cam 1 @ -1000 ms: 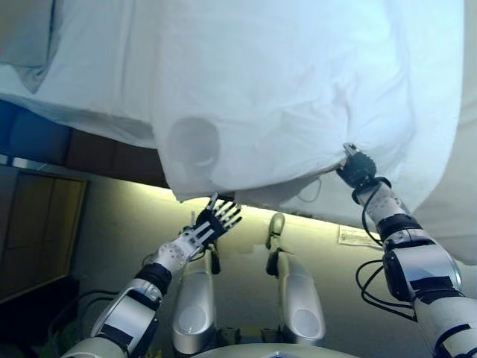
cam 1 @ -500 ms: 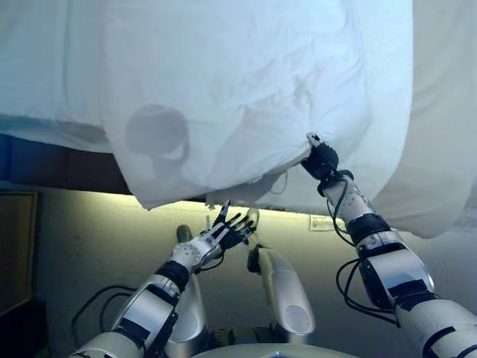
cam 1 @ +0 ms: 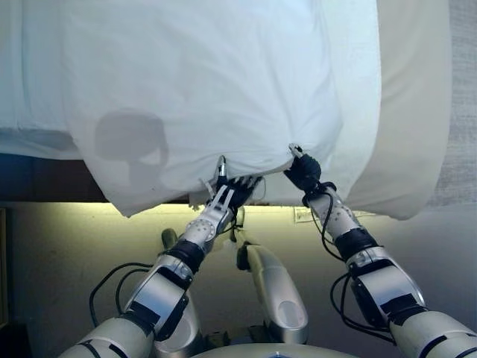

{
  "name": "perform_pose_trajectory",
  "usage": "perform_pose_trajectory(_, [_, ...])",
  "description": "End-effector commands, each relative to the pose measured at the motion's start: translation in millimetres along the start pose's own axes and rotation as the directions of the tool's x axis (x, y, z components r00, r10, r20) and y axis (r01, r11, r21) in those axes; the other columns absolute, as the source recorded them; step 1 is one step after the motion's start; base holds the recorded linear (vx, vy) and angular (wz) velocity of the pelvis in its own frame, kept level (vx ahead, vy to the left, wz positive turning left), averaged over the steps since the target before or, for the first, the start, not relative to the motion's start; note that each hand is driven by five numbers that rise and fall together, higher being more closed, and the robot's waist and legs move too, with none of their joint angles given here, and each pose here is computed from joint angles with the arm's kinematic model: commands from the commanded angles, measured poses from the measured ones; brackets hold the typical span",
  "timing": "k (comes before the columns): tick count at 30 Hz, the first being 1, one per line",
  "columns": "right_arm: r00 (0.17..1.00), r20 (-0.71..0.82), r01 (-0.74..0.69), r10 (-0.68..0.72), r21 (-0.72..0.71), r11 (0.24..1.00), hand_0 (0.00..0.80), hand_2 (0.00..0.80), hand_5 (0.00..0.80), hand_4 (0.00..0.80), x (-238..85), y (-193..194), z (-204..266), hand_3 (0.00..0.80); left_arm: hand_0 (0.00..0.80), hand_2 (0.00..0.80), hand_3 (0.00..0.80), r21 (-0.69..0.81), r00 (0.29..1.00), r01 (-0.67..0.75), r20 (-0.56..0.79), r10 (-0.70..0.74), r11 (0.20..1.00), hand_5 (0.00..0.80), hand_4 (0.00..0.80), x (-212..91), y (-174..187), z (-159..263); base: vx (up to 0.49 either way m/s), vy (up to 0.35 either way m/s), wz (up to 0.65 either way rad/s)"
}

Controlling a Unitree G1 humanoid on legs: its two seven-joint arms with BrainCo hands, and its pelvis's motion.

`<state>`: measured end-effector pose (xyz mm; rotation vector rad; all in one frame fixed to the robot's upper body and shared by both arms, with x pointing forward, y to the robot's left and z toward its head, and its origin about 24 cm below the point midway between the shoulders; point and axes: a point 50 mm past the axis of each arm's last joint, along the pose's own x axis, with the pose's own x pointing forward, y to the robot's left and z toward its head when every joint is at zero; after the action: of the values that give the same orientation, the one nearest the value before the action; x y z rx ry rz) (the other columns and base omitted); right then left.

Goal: Make the bed neatly

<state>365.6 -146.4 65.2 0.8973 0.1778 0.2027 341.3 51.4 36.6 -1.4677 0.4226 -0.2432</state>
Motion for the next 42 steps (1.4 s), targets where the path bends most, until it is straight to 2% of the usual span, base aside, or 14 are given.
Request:
perform_pose_trajectory(1, [0.992, 0.064, -0.104, 0.106, -0.037, 0.994, 0.800, 0.800, 0.800, 0.800, -2.5, 12.2, 18.5, 0.800, 0.000, 0.000, 0.000, -0.073, 0.960, 0.279, -0.016, -0.281, 0.958, 0.000, 0.000, 15.2, -61.4, -22.9, 0.000, 0.000, 0.00])
perform_pose_trajectory(6, [0.993, 0.059, -0.096, 0.099, -0.047, 0.994, 0.800, 0.800, 0.800, 0.800, 0.1, 11.4, 22.9, 0.800, 0.000, 0.000, 0.000, -0.068, 0.953, 0.304, 0.030, -0.302, 0.950, 0.000, 0.000, 17.0, -66.5, -20.6, 0.000, 0.000, 0.00])
perform_pose_trajectory(11, [0.994, 0.057, -0.087, 0.091, -0.069, 0.994, 0.800, 0.800, 0.800, 0.800, 1.8, 9.9, 26.4, 0.800, 0.000, 0.000, 0.000, -0.075, 0.961, 0.267, 0.097, -0.259, 0.961, 0.000, 0.000, 17.1, -60.5, -9.3, 0.007, 0.038, 0.01])
perform_pose_trajectory(12, [0.995, 0.058, -0.082, 0.086, -0.075, 0.994, 0.800, 0.800, 0.800, 0.800, 2.0, 9.8, 28.3, 0.800, 0.110, 0.110, 0.110, -0.076, 0.961, 0.262, 0.112, -0.252, 0.962, 0.110, 0.110, 16.8, -59.1, -5.4, -0.001, 0.036, 0.01])
perform_pose_trajectory(13, [0.996, 0.061, -0.067, 0.072, -0.083, 0.994, 0.800, 0.800, 0.800, 0.800, 2.2, 8.4, 30.8, 0.800, 0.524, 0.524, 0.524, -0.076, 0.962, 0.246, 0.138, -0.234, 0.966, 0.524, 0.524, 16.3, -56.2, 0.5, -0.001, 0.034, 0.00])
perform_pose_trajectory(14, [0.996, 0.061, -0.055, 0.061, -0.091, 0.994, 0.800, 0.800, 0.800, 0.800, 2.5, 7.6, 31.5, 0.800, 0.800, 0.800, 0.800, -0.074, 0.963, 0.238, 0.149, -0.226, 0.968, 0.800, 0.800, 16.0, -54.6, 4.2, 0.003, 0.031, 0.00])
perform_pose_trajectory(15, [0.998, 0.057, -0.026, 0.032, -0.100, 0.995, 0.527, 0.527, 0.527, 0.527, 2.7, 4.9, 32.8, 0.527, 0.800, 0.800, 0.800, -0.077, 0.963, 0.229, 0.166, -0.214, 0.970, 0.800, 0.800, 15.3, -52.1, 10.2, 0.000, 0.000, 0.00])
perform_pose_trajectory(16, [0.999, 0.054, -0.004, 0.009, -0.104, 0.995, 0.000, 0.000, 0.000, 0.000, 2.8, 2.7, 33.7, 0.000, 0.800, 0.800, 0.800, -0.079, 0.962, 0.218, 0.183, -0.201, 0.973, 0.800, 0.800, 14.8, -50.0, 14.5, 0.000, 0.000, 0.00])
perform_pose_trajectory(22, [0.999, 0.032, 0.047, -0.044, -0.112, 0.993, 0.000, 0.000, 0.000, 0.000, 2.4, -6.8, 36.2, 0.000, 0.800, 0.800, 0.800, -0.089, 0.947, 0.158, 0.296, -0.126, 0.983, 0.800, 0.800, 4.8, -30.4, 48.6, 0.000, 0.000, 0.00])
perform_pose_trajectory(30, [0.995, 0.014, 0.096, -0.095, -0.116, 0.989, 0.000, 0.000, 0.000, 0.000, -2.4, -22.4, 38.1, 0.000, 0.800, 0.800, 0.800, -0.097, 0.892, 0.090, 0.450, -0.037, 0.991, 0.800, 0.800, -17.4, -5.9, 99.4, -0.030, 0.032, 0.03])
perform_pose_trajectory(35, [0.993, 0.023, 0.114, -0.112, -0.126, 0.985, 0.000, 0.000, 0.000, 0.000, -5.9, -30.1, 44.7, 0.000, 0.800, 0.800, 0.800, -0.102, 0.841, 0.041, 0.541, 0.021, 0.994, 0.800, 0.800, -40.1, 7.3, 139.7, 0.001, 0.036, 0.11])
perform_pose_trajectory(42, [0.990, 0.059, 0.137, -0.130, -0.139, 0.981, 0.000, 0.000, 0.000, 0.000, -8.8, -35.1, 57.2, 0.000, 0.800, 0.800, 0.800, -0.122, 0.788, -0.033, 0.608, 0.100, 0.992, 0.800, 0.800, -68.0, 33.3, 163.4, -0.010, 0.047, 0.11])
